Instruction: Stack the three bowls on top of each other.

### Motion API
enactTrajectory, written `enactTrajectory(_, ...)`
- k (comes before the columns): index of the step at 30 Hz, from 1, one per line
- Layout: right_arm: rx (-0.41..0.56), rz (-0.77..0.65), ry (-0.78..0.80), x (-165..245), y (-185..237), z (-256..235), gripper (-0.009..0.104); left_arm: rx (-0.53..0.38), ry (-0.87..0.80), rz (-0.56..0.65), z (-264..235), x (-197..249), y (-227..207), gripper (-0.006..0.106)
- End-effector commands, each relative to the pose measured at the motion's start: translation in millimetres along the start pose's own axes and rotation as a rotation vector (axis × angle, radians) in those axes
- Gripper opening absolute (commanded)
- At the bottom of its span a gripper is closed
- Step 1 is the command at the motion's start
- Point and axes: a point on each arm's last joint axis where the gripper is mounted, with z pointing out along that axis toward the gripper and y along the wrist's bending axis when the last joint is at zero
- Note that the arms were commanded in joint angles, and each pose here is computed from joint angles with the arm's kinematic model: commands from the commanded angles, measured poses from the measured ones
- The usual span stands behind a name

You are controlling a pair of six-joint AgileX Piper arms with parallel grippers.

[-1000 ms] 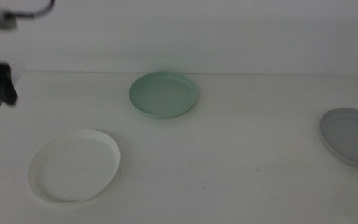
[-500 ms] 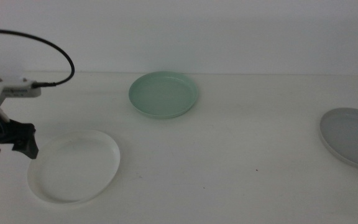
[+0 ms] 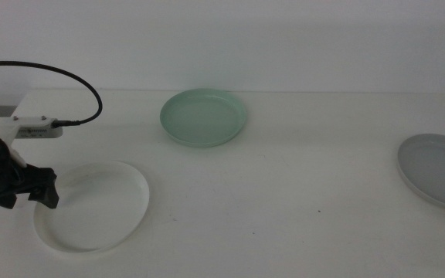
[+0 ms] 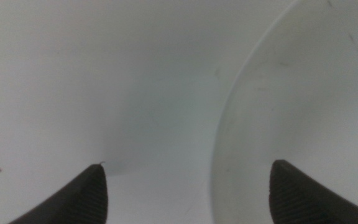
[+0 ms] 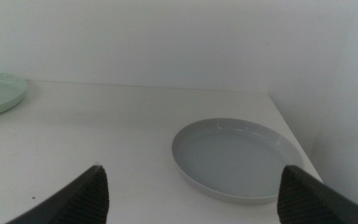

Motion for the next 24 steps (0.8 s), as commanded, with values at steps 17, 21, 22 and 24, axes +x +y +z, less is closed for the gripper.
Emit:
enactTrajectory(17, -0.001, -0.009, -0.009, 0, 0, 0, 0.093, 0.042, 0.027, -0.036, 12, 0, -3, 0.023)
enactTrajectory(21, -0.001, -0.009, -0.009, 0, 0, 0, 0.093, 0.052, 0.031, -0.039, 10, 1, -5, -0.002)
enactTrajectory(22, -0.001, -0.009, -0.009, 0, 0, 0, 0.093, 0.055, 0.027, -0.046, 6, 0, -6, -0.002)
enactTrajectory(24, -0.001, -0.009, -0.009, 0, 0, 0, 0.093, 0.062, 0.01, -0.065, -5, -2, -8, -0.002)
